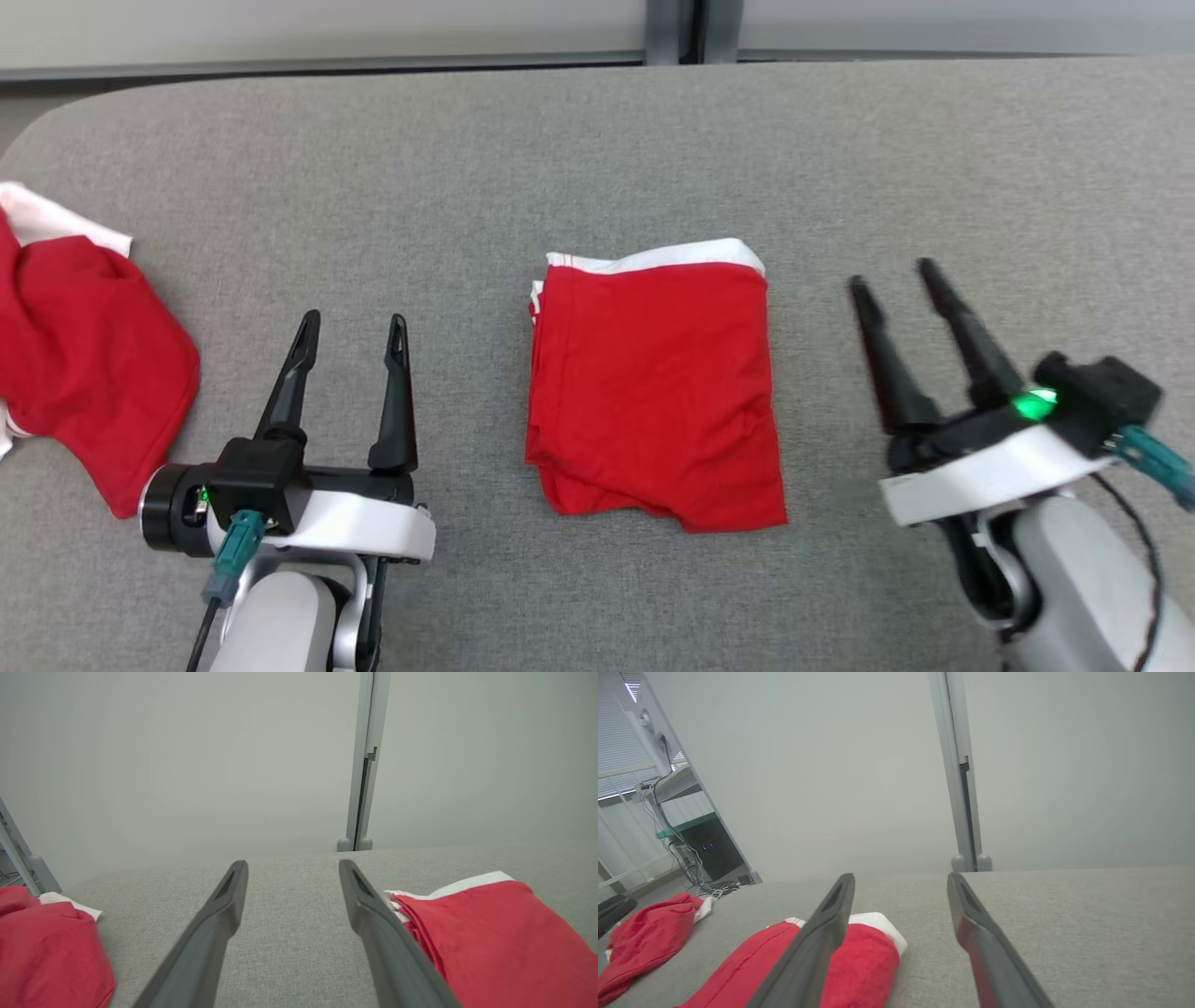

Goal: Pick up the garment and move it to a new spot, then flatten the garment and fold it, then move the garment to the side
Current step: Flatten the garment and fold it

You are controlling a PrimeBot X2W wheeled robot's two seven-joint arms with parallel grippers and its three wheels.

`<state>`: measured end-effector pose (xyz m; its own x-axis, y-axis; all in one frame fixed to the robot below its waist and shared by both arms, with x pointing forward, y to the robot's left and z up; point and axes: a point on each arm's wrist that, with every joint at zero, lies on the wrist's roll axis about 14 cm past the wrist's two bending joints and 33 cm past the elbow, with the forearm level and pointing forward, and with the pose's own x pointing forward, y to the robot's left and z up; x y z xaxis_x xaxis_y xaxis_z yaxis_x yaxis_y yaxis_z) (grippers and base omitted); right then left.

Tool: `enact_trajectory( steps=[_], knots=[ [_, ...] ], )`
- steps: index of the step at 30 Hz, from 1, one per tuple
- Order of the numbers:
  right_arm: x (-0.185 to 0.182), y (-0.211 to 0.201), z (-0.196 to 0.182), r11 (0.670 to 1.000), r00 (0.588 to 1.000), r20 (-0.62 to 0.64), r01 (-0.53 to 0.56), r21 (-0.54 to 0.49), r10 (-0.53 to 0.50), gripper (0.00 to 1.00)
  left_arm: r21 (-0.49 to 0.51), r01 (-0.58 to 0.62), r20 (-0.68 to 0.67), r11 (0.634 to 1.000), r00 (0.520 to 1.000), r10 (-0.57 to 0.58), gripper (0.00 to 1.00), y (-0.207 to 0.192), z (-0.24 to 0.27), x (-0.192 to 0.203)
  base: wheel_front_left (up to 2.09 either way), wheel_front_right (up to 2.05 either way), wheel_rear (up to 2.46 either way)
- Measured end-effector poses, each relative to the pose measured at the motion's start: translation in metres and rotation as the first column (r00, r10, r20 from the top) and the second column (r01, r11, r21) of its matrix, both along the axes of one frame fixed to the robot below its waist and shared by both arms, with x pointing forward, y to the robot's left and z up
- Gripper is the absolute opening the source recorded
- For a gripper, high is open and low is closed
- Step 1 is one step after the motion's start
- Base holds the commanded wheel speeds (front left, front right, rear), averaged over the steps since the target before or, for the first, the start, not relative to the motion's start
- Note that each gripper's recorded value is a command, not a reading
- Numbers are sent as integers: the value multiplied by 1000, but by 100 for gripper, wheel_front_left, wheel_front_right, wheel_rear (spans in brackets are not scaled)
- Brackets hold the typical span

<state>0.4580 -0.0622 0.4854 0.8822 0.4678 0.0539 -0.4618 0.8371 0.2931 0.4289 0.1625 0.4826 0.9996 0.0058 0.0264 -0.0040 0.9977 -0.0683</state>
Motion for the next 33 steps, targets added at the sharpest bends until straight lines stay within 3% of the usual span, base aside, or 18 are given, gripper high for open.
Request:
enact_trajectory(
  steps=[5,10,23,33],
  knots=[
    [-8,-59,3,987,989,17,146,-72,-145,100,7,14,-1,1000,1000,-14,100,-1,2,-10,0,0,0],
    [-27,-85,7,970,977,14,213,-113,-213,100,19,24,-9,1000,1000,-24,100,1,1,-24,0,0,0],
    [-86,-108,7,948,960,-26,270,-168,-278,100,30,43,-44,999,998,-42,100,6,-2,-66,0,0,0],
    [-102,-105,20,944,961,-3,270,-188,-275,100,33,30,-36,999,999,-29,100,11,4,-81,0,0,0]
  ],
)
